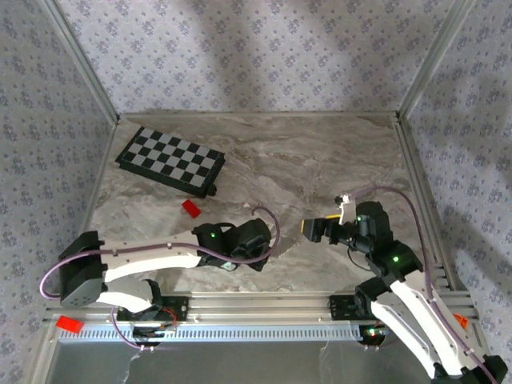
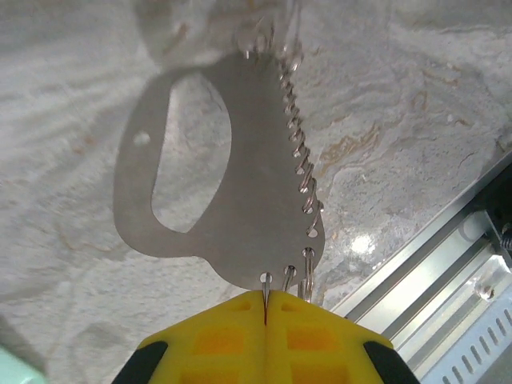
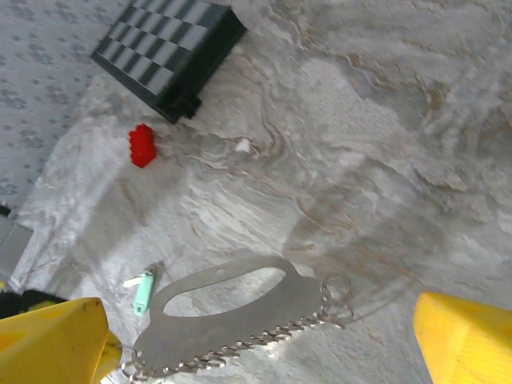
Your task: Put the keys on the keyring
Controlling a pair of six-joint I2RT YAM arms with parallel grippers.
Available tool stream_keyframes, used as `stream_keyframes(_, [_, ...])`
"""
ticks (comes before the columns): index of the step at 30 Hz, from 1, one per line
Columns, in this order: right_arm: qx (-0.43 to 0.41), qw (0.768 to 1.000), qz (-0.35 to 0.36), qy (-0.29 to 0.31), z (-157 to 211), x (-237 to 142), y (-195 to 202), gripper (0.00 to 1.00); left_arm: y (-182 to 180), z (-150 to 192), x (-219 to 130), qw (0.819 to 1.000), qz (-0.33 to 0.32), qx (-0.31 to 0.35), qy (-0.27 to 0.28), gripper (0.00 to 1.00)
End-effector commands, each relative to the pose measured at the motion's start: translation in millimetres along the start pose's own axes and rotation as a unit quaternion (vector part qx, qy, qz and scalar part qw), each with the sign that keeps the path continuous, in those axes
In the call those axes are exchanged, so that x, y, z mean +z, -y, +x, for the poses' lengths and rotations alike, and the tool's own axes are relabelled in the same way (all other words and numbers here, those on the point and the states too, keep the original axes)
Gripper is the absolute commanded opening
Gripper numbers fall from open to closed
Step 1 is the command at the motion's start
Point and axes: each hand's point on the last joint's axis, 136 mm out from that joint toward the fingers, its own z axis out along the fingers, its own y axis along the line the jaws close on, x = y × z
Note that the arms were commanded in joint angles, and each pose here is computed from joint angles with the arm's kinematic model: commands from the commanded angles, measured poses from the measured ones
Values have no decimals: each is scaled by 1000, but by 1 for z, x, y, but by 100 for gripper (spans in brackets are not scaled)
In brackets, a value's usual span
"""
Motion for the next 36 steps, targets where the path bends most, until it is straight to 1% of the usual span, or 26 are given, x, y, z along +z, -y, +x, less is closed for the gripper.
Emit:
stream_keyframes(1, [-40,997,-52,42,-21,-17,-29,99,-7,-18,-28,997,-24,69,27,0])
stream_keyframes(6, [-80,986,-122,84,-29,-40,-62,95,0,-41,-55,990,-16,113,81,0])
stream_keyframes(10, [-109,973,-172,106,-28,-55,-84,83,8,-62,-78,981,-4,136,135,0])
stream_keyframes(12, [-125,965,-201,111,-25,-62,-96,79,12,-71,-89,976,2,145,161,0])
stream_keyframes(14, [-146,952,-242,120,-22,-71,-112,79,16,-78,-100,971,8,155,184,0])
stream_keyframes(17, [-180,936,-272,132,-18,-83,-126,81,18,-87,-115,963,3,170,210,0])
stream_keyframes(21, [-209,932,-259,146,-21,-81,-129,83,22,-97,-133,951,-1,193,240,0])
stream_keyframes(22, [-216,932,-253,146,-22,-77,-128,84,26,-99,-139,946,1,204,251,0])
stream_keyframes(26, [-240,930,-240,139,-22,-58,-129,79,38,-110,-159,923,14,243,299,0])
stream_keyframes(28, [-257,927,-237,136,-23,-52,-131,79,43,-115,-166,912,20,256,321,0])
stream_keyframes(29, [-267,923,-240,136,-24,-51,-134,80,46,-117,-168,906,24,265,330,0])
stream_keyframes(33, [-274,921,-236,148,-28,-46,-133,88,60,-121,-175,891,40,305,335,0])
stream_keyframes(36, [-280,914,-251,154,-25,-44,-137,88,68,-121,-177,885,51,326,330,0])
